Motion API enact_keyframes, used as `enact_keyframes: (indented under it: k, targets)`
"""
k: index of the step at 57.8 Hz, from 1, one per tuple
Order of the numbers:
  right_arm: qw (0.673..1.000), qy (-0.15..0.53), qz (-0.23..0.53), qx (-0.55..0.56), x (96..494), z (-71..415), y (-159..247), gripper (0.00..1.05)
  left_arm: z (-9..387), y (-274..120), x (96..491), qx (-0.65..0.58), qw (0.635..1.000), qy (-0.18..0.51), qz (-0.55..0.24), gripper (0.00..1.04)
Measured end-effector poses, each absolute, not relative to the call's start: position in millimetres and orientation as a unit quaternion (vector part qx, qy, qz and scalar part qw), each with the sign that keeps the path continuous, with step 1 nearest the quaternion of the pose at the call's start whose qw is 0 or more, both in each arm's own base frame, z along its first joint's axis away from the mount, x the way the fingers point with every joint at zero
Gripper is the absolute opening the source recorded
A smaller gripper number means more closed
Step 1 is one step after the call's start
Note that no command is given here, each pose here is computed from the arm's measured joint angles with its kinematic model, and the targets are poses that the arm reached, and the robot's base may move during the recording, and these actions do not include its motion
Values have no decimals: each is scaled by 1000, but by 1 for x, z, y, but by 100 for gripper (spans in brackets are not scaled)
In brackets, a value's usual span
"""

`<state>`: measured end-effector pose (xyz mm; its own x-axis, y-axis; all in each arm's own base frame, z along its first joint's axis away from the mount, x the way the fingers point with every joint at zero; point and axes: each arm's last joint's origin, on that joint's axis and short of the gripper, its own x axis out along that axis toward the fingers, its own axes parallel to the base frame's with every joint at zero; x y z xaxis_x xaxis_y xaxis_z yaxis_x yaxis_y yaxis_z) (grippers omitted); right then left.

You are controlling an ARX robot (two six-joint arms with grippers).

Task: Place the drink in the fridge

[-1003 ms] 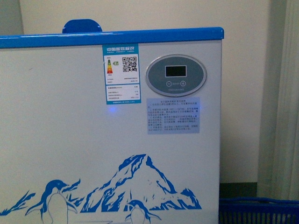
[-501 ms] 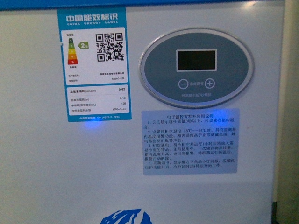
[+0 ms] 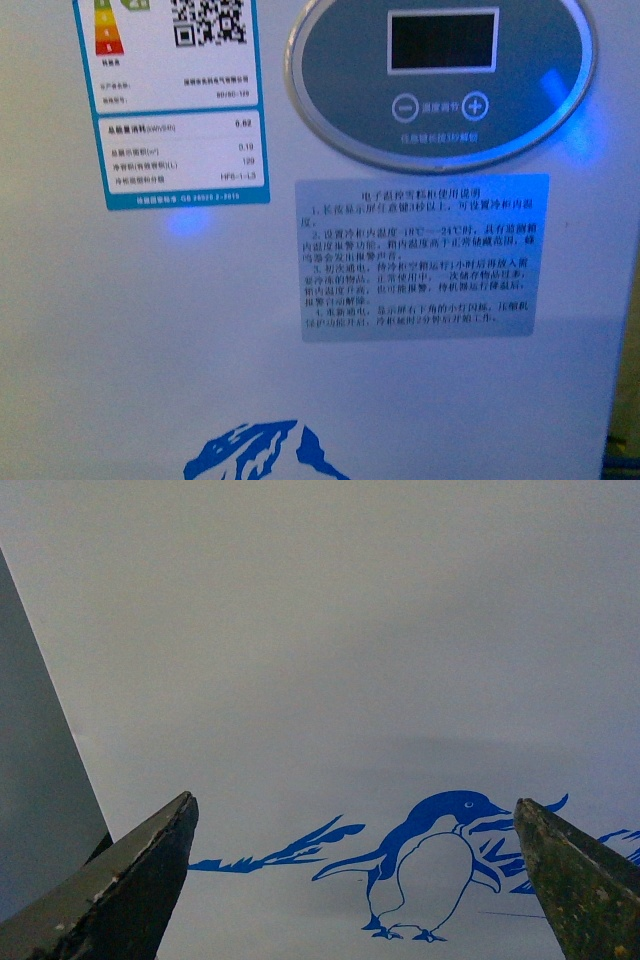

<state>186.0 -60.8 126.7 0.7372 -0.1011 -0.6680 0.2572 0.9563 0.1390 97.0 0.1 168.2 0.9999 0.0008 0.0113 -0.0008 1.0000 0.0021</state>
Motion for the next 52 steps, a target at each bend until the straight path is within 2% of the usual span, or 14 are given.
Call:
enact_keyframes:
  k: [10,22,36,52]
  targets:
    - [918,378,-88,80,216,86,-70,97,168,0,97,1,1000,-6,0,97]
    - [907,417,-59,17,266,1,-65,97,168,0,97,1,1000,-6,0,97]
    - [877,480,-9,-18,294,-85,-41,97,168,0,97,1,1000,-6,1,97]
    - [860,508,23,-31,317,-139,-23,97,168,0,97,1,1000,-6,0,97]
